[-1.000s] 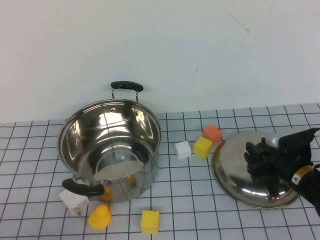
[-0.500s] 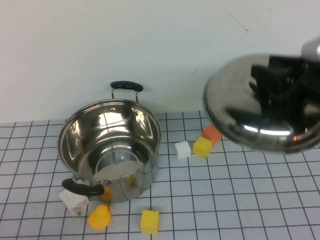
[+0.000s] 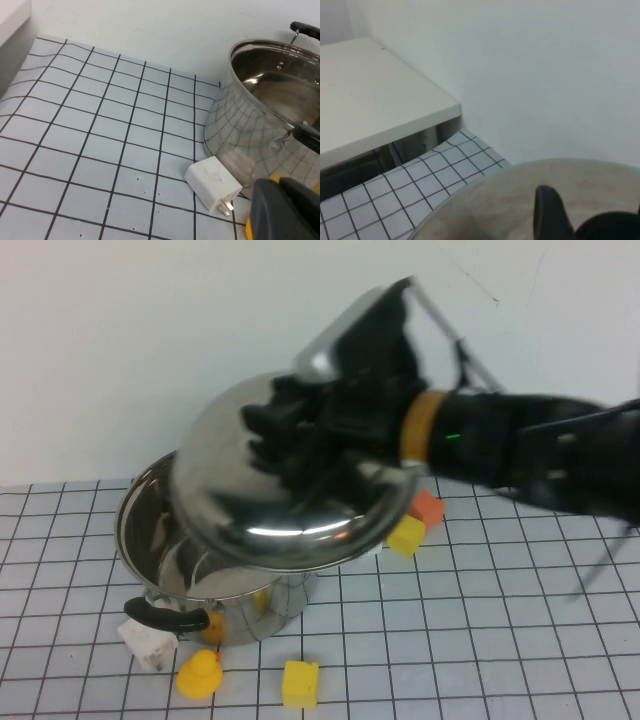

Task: Cover the pot
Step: Place the pot lid on the pot

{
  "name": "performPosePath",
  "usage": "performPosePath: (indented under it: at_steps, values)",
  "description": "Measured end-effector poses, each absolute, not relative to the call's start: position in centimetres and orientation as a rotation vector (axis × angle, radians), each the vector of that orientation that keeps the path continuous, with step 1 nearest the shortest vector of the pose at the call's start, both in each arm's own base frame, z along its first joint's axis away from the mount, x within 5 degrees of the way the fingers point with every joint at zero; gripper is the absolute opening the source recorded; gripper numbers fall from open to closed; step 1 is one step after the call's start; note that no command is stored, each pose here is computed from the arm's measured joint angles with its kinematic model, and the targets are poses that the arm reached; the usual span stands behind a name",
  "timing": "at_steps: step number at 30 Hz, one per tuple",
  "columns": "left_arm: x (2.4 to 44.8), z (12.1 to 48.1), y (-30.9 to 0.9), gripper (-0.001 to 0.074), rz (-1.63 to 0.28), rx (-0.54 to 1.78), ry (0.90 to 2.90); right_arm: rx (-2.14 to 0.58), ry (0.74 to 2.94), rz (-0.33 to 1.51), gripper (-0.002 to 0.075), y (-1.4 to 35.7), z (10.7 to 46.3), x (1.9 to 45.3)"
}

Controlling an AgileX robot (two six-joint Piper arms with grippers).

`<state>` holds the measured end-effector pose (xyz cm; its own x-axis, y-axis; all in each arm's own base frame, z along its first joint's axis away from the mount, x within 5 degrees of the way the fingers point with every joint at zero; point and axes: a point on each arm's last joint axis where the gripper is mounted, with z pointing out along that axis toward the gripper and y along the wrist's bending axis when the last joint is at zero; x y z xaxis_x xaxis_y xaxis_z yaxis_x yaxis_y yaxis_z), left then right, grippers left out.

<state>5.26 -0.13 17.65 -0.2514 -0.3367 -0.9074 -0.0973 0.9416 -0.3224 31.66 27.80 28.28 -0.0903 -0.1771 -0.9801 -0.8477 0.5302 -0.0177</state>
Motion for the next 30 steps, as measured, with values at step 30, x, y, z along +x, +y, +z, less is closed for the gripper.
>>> performPosePath:
  at_steps: [30]
  values:
    - [5.3,17.6,-0.1,-0.0003,-0.236,-0.325,1.821,-0.679,1.729,0.614,0.0333,38.3,19.0,35.2]
